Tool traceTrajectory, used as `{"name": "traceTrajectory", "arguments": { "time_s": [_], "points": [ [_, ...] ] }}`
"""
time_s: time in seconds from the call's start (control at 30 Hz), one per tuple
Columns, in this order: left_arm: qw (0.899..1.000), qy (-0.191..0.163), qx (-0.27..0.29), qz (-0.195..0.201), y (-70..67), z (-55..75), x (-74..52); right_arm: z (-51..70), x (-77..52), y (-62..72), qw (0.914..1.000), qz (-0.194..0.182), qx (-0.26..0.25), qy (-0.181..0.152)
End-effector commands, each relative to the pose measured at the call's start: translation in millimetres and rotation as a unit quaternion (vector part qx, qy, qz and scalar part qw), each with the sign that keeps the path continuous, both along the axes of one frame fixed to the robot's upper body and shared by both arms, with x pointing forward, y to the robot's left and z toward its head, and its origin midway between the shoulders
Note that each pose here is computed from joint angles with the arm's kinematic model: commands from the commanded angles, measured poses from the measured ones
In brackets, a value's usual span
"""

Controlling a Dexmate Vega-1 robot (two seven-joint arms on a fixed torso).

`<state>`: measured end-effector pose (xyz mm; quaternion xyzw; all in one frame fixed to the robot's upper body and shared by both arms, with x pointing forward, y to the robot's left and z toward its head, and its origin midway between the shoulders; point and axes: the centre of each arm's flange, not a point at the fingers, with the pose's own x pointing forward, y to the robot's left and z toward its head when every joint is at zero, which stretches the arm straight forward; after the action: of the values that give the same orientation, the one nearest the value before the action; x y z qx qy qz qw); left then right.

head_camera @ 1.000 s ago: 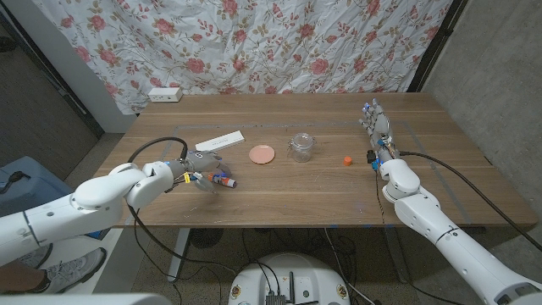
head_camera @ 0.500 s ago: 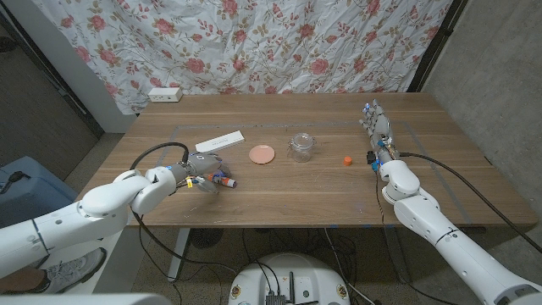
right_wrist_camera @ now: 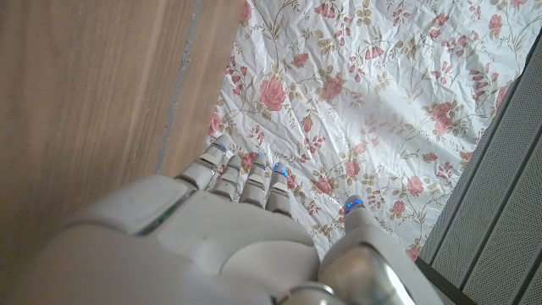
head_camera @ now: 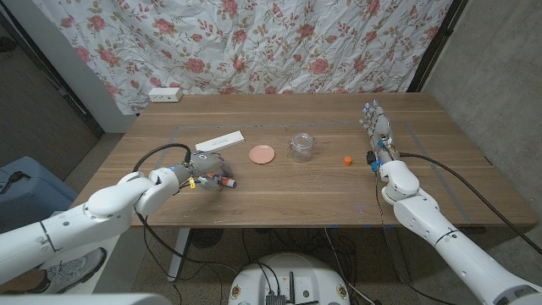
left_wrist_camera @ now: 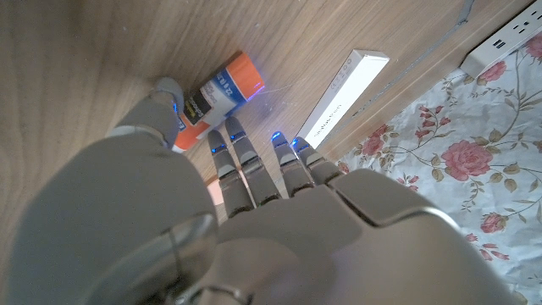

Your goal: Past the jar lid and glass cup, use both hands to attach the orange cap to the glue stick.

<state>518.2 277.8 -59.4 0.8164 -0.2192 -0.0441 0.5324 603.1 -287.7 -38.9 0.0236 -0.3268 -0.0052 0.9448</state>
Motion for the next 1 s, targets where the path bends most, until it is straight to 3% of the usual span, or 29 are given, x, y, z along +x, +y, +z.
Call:
{"name": "traceTrajectory", "arguments": {
  "time_s": [0.03,1.0],
  "points": [
    [1.0,-0.009,-0.008,-0.009,-2.9,-3.4,2.9,-2.0,1.8,0.8,1.0,-0.002,0.003,0.001],
    [1.0,-0.015,-0.025,-0.005,-4.9,-11.6,7.4,-3.1,4.9,0.7,0.9999,-0.006,0.011,-0.004]
  ]
}}
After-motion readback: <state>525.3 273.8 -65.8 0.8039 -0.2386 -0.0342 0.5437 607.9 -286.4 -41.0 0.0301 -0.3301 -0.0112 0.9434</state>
